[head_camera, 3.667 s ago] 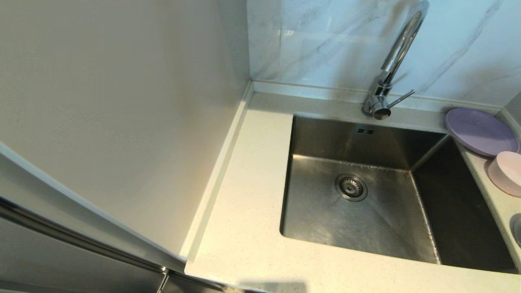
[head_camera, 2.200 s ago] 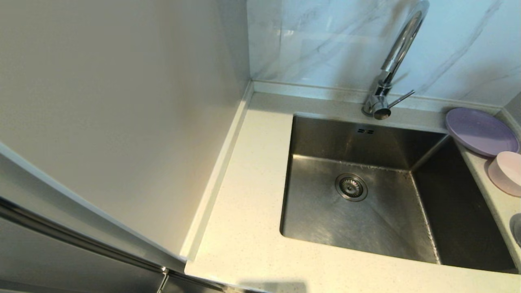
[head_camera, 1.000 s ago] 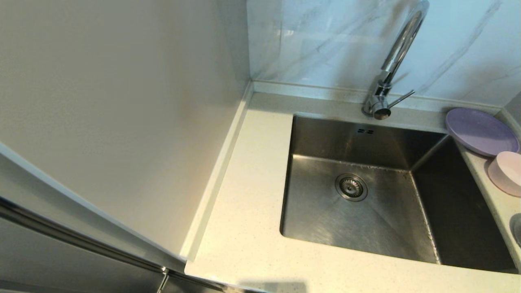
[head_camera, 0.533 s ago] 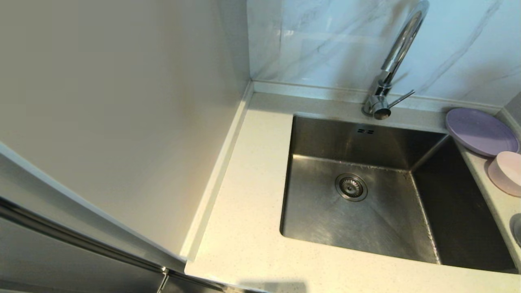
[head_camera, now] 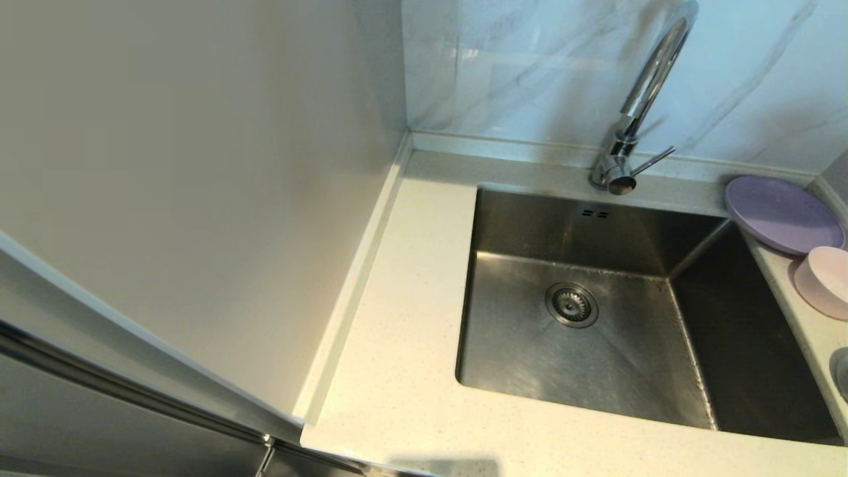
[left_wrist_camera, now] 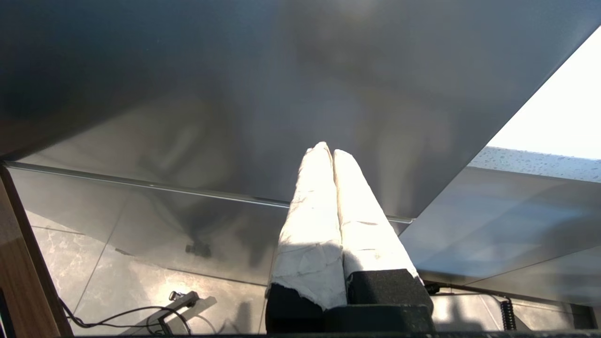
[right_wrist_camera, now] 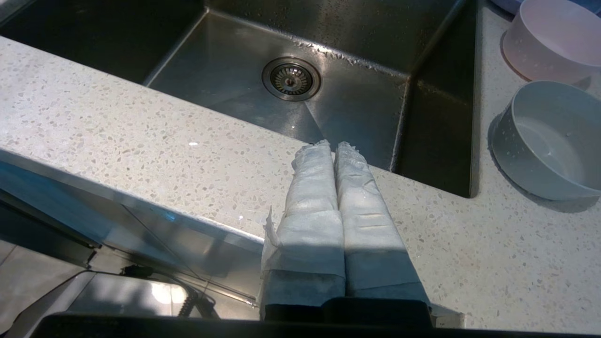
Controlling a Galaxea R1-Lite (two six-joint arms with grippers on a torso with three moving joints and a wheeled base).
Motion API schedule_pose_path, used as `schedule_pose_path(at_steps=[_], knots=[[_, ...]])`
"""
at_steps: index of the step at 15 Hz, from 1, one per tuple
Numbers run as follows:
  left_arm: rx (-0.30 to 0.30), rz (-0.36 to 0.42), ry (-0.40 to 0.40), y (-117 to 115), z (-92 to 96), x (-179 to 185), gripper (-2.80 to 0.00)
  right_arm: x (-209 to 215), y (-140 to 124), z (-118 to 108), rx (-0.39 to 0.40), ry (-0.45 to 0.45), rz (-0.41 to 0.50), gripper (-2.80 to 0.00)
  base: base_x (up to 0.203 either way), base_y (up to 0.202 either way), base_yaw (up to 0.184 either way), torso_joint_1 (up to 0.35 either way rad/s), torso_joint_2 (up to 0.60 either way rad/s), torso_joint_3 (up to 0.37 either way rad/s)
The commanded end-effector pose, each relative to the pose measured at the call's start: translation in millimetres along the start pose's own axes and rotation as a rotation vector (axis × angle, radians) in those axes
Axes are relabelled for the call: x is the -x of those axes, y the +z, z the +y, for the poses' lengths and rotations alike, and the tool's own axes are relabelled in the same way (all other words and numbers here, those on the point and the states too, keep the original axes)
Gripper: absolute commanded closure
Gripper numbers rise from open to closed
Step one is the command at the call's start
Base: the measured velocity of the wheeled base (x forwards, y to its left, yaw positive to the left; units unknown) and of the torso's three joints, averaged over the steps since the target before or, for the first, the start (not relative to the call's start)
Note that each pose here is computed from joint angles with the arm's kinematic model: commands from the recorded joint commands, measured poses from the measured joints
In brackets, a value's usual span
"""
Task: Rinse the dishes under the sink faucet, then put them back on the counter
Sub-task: Turn on the faucet
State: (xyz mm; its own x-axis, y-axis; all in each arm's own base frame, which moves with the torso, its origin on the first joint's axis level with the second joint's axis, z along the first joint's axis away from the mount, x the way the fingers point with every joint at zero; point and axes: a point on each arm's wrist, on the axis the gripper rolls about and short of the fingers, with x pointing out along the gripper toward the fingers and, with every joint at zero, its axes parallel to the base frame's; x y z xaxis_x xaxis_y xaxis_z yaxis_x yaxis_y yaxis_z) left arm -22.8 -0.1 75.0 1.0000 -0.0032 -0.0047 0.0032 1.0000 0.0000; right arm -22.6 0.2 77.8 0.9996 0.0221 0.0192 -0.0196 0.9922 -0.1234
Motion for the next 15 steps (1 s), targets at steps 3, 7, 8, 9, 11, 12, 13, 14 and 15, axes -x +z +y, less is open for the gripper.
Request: schedule_pose_path(at_steps=[3,7,8,9,11,12,13,14,15], knots=[[0.0,0.0,0.0,0,0.0,0,0.0,0,-4,0,-0.002,0.006,0.045,0.0,0.0,0.0,0.0,0.0,0.0,0.0],[0.0,0.0,-0.001,0,0.0,0,0.0,5,19,-2,0.028,0.008,0.064,0.0,0.0,0.0,0.0,0.0,0.0,0.0],[0.0,0.0,0.0,0,0.0,0,0.0,5,22,-3,0.042,0.01,0.071,0.0,0.0,0.0,0.0,0.0,0.0,0.0],[0.0,0.0,0.0,0,0.0,0,0.0,5,27,-3,0.046,0.011,0.072,0.0,0.0,0.0,0.0,0.0,0.0,0.0],[0.0,0.0,0.0,0,0.0,0,0.0,6,36,-4,0.047,0.014,0.083,0.0,0.0,0.0,0.0,0.0,0.0,0.0],[0.0,0.0,0.0,0,0.0,0,0.0,6,39,-5,0.048,0.016,0.097,0.0,0.0,0.0,0.0,0.0,0.0,0.0],[0.0,0.0,0.0,0,0.0,0,0.0,6,44,-5,0.048,0.018,0.106,0.0,0.0,0.0,0.0,0.0,0.0,0.0],[0.0,0.0,-0.001,0,0.0,0,0.0,5,51,-6,0.048,0.021,0.114,0.0,0.0,0.0,0.0,0.0,0.0,0.0],[0.0,0.0,0.0,0,0.0,0,0.0,4,61,-8,0.049,0.024,0.123,0.0,0.0,0.0,0.0,0.0,0.0,0.0]])
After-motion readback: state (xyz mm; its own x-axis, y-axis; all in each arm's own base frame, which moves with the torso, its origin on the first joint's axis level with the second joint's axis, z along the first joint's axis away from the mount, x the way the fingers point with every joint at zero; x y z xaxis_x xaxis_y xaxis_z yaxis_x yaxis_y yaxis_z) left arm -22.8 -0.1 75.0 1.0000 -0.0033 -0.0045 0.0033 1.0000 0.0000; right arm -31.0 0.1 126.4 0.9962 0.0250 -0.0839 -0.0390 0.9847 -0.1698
